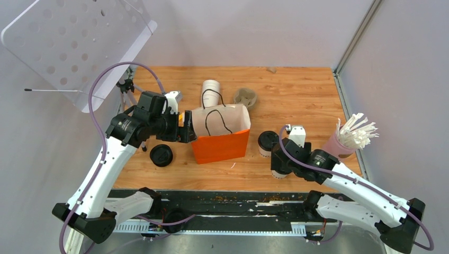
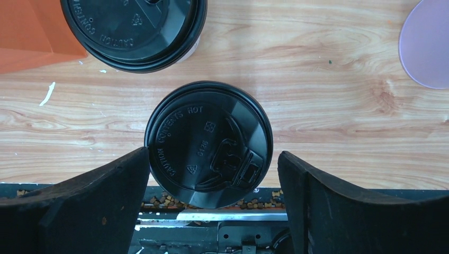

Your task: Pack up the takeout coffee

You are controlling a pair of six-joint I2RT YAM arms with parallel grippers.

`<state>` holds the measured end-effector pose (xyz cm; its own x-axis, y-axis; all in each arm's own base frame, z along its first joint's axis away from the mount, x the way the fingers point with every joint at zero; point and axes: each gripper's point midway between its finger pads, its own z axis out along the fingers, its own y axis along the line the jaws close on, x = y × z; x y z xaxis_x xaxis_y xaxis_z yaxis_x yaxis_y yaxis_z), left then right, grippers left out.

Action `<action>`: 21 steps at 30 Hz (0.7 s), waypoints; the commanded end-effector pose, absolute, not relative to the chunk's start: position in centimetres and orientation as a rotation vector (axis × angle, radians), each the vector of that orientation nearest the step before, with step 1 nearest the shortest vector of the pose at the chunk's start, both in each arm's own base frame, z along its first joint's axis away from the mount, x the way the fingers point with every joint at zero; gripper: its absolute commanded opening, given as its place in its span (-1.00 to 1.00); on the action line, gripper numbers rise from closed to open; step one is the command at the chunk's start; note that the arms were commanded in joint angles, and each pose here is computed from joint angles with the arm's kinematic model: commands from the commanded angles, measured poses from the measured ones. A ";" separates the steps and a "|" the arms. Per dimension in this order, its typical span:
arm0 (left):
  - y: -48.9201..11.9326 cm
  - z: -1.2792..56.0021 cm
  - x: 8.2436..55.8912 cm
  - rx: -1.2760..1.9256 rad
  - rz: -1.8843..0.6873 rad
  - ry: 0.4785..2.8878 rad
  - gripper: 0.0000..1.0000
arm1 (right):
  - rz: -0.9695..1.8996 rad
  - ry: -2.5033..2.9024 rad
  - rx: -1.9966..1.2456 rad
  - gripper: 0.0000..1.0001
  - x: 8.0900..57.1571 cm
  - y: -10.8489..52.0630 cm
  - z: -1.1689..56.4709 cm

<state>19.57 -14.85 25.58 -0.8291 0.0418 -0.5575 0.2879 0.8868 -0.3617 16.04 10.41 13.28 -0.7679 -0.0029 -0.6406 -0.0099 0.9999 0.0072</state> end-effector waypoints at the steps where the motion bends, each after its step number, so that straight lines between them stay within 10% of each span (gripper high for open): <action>1: -15.3 26.9 20.0 0.255 -0.613 2.445 0.96 | 0.028 2.383 -0.027 0.79 17.1 10.8 14.0; 21: -15.1 26.8 19.7 0.263 -0.612 2.447 0.97 | 0.019 2.413 -0.043 0.77 16.9 11.1 13.4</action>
